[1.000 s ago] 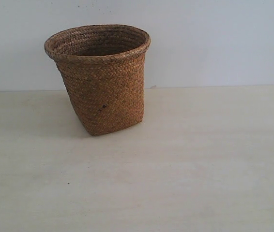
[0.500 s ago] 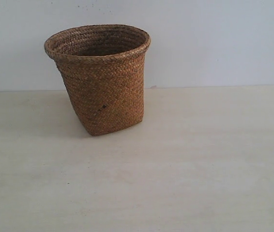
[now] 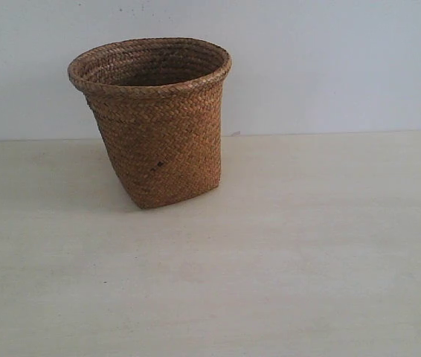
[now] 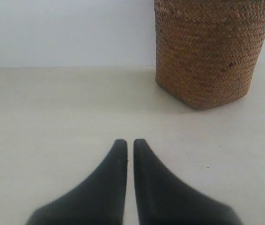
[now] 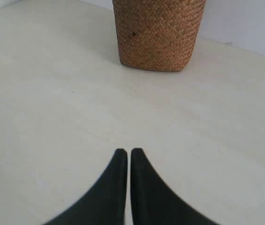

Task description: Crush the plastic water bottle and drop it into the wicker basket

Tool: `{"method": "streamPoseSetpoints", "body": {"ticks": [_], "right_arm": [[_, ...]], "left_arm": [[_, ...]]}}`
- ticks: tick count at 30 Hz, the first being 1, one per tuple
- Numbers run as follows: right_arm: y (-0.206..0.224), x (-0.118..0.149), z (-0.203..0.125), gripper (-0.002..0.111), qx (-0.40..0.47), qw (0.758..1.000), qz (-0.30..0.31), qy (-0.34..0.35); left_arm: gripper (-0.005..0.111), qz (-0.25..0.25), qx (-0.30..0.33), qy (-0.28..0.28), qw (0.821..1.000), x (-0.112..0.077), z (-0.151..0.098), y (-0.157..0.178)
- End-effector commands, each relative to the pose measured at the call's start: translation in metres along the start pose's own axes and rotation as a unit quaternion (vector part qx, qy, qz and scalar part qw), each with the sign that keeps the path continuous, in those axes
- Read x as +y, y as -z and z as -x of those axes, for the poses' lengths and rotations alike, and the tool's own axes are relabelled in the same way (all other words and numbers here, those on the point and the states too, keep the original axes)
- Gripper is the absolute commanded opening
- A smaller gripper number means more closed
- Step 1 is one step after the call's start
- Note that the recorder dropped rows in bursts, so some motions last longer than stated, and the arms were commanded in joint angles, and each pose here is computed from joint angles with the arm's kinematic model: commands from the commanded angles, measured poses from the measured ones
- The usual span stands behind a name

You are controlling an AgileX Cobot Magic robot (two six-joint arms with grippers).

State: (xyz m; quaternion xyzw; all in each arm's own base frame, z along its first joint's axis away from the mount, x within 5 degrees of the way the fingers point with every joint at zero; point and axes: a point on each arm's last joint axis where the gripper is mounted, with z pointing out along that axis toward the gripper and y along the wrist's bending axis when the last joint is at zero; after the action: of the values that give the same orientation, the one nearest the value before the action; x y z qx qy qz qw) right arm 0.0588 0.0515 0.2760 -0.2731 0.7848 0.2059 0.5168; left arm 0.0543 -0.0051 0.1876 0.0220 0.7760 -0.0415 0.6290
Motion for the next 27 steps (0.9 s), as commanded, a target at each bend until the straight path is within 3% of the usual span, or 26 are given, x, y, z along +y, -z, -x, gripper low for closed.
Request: {"method": "streamPoseSetpoints", "body": {"ticks": [1,27], "right_arm": [[0.0001,0.0000,0.0001,0.000,-0.007,1.000,0.000,-0.001],[0.0001,0.0000,0.0001,0.000,-0.007,1.000,0.000,-0.001]], "left_arm": [[0.004,0.000,0.002,0.003,1.000,0.0000,-0.0013,-0.0001],[0.004,0.017,0.001,-0.002,1.000,0.0019,-0.0012,-0.0001]]}}
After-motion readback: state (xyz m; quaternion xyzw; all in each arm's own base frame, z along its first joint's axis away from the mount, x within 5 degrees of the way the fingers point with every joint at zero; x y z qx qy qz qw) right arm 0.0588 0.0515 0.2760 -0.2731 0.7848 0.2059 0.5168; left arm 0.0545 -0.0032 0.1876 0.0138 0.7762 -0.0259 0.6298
